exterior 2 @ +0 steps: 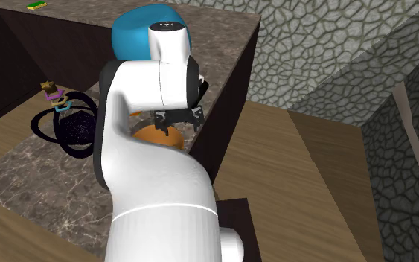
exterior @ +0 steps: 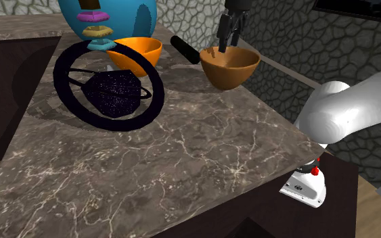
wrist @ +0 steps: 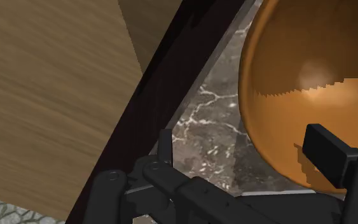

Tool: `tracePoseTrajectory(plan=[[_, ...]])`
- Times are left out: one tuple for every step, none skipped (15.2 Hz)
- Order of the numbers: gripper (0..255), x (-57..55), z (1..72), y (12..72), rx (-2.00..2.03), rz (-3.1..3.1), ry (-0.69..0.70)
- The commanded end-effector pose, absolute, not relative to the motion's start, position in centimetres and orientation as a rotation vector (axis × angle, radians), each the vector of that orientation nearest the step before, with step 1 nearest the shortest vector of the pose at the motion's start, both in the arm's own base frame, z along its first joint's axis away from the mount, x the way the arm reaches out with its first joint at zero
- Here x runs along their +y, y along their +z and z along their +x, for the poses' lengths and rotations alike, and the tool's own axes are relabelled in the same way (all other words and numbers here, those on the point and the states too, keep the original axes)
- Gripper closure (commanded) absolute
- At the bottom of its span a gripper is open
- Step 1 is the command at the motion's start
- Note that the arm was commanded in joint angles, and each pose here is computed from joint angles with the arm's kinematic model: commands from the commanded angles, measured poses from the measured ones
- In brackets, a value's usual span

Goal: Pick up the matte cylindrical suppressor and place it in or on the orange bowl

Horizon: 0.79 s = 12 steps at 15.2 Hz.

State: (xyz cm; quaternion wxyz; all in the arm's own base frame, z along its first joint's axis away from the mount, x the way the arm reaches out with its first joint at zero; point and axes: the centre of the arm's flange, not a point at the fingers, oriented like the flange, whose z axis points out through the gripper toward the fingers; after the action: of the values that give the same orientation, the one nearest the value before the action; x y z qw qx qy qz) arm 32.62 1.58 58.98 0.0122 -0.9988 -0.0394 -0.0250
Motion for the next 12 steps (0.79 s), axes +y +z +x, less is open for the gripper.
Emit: tracePoseTrajectory(plan=[[0,1.6,32.6,59.0,-0.123,-3.114,-0.078],[0,1.4,33.9,58.8,-0.081,-3.107,-0.079],[0,1.3,35.2,58.7,-0.04,-3.099,-0.08],[0,1.1,36.5,58.6,0.002,-3.091,-0.082],[0,0.8,37.8,58.4,0.043,-3.082,-0.083],[0,0.5,39.1,58.3,0.083,-3.073,-0.084],[0,0.2,40.3,58.1,0.124,-3.063,-0.086],[0,-0.1,41.6,58.0,0.164,-3.053,-0.087],[0,-0.5,42.8,57.9,0.204,-3.042,-0.088],[0,-0.9,44.1,57.7,0.244,-3.031,-0.089],[0,-1.3,45.3,57.5,0.284,-3.019,-0.09],[0,-1.8,46.5,57.4,0.323,-3.007,-0.091]])
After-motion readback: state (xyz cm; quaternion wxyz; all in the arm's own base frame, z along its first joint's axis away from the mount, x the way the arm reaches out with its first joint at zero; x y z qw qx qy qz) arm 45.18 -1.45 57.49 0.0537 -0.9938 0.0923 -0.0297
